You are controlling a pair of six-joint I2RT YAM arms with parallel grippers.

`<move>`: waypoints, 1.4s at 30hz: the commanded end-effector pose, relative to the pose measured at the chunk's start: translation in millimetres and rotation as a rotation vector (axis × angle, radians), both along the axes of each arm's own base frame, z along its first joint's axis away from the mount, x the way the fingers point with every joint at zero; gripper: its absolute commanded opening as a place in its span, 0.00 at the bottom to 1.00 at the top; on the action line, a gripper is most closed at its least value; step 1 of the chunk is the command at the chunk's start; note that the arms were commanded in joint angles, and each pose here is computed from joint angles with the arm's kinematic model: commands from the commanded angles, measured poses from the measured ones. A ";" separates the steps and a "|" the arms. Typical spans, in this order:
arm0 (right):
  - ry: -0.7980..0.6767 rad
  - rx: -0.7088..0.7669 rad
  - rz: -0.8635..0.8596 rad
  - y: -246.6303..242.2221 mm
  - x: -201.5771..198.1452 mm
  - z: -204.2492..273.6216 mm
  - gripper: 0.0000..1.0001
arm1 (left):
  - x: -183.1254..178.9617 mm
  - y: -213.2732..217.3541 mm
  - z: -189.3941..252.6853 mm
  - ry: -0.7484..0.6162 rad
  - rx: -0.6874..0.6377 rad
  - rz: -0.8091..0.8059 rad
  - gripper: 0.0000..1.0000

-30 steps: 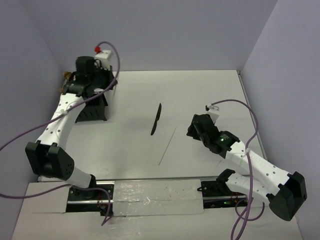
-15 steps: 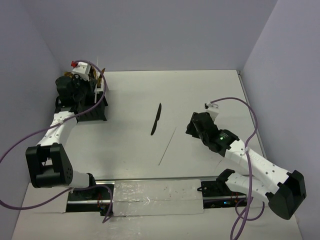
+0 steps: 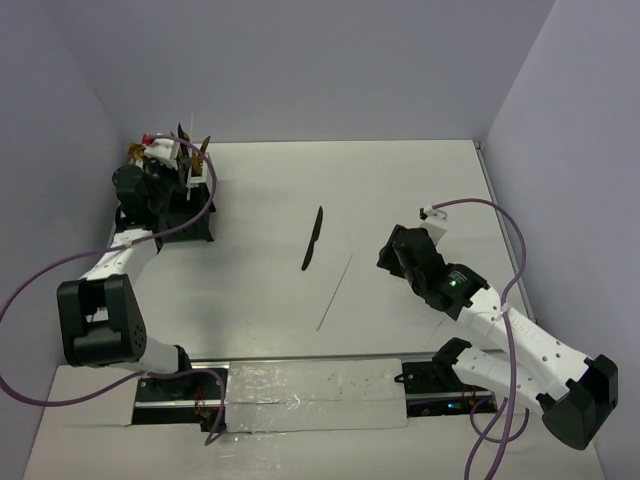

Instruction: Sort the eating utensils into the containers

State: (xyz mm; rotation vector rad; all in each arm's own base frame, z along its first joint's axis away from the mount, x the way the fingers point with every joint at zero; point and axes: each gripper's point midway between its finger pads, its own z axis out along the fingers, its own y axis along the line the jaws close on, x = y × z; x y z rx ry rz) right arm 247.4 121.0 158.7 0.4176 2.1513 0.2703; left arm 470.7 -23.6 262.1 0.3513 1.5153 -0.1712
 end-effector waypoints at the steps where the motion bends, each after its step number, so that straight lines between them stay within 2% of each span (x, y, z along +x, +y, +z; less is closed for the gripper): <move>1: -0.023 -0.006 -0.040 -5.4 3.5 9.1 0.60 | -10.1 -0.7 -13.6 -0.014 -0.007 -0.019 0.00; 9: -0.010 -0.019 -0.016 0.7 7.5 11.2 0.60 | -20.4 4.3 -43.6 0.005 0.054 -0.029 0.00; 15: -0.020 -0.015 -0.020 0.6 8.7 15.0 0.60 | -32.3 -4.6 -70.5 0.054 0.136 -0.111 0.01; 16: -0.018 -0.016 -0.019 0.3 8.5 14.3 0.60 | -33.8 -8.0 -71.6 0.057 0.146 -0.134 0.05; 17: -0.016 -0.017 -0.019 0.4 8.0 13.4 0.60 | -36.1 -8.5 -76.6 0.075 0.167 -0.148 0.21; 19: -0.010 -0.016 -0.020 -0.1 7.0 11.3 0.60 | -35.3 -9.0 -71.9 0.079 0.175 -0.171 0.44; 20: -0.011 -0.015 -0.019 0.4 7.0 11.6 0.60 | -37.1 -10.0 -73.1 0.101 0.164 -0.188 0.62; 22: -0.011 -0.013 -0.018 0.7 6.9 10.8 0.60 | -32.3 -10.1 -56.3 0.086 0.150 -0.196 0.73; 26: -0.006 -0.016 -0.008 2.9 8.0 7.7 0.60 | -20.2 -13.9 -5.9 0.061 0.055 -0.198 0.79; 27: -0.005 -0.015 -0.007 3.6 8.4 7.4 0.60 | -12.9 -11.6 19.3 0.040 0.032 -0.177 0.80; 29: 0.001 -0.012 0.000 5.9 8.8 4.3 0.60 | -6.9 -18.3 41.6 0.073 -0.043 -0.164 0.84; 31: 0.002 -0.004 0.002 8.0 9.6 2.0 0.60 | -1.5 -29.3 47.6 0.225 -0.046 -0.132 0.84; 32: 0.004 -0.002 0.005 9.1 9.8 1.1 0.60 | -6.7 -64.2 43.8 0.272 0.035 -0.186 0.84; 33: 0.006 0.002 0.008 10.4 10.1 -0.1 0.60 | -5.5 -72.7 53.4 0.290 0.102 -0.146 0.83; 34: 0.003 0.005 0.011 11.7 11.0 -0.1 0.60 | -30.3 -113.1 12.8 0.440 0.210 -0.240 0.82; 36: 0.009 0.003 0.016 13.6 12.5 -1.8 0.60 | -55.2 -144.2 -17.2 0.544 0.293 -0.304 0.81; 40: 0.018 0.002 0.025 17.6 14.5 -1.9 0.60 | -101.4 -207.1 -83.8 0.726 0.371 -0.368 0.79; 42: 0.019 0.000 0.030 17.8 13.7 -1.3 0.60 | -108.8 -221.7 -115.4 0.806 0.392 -0.358 0.80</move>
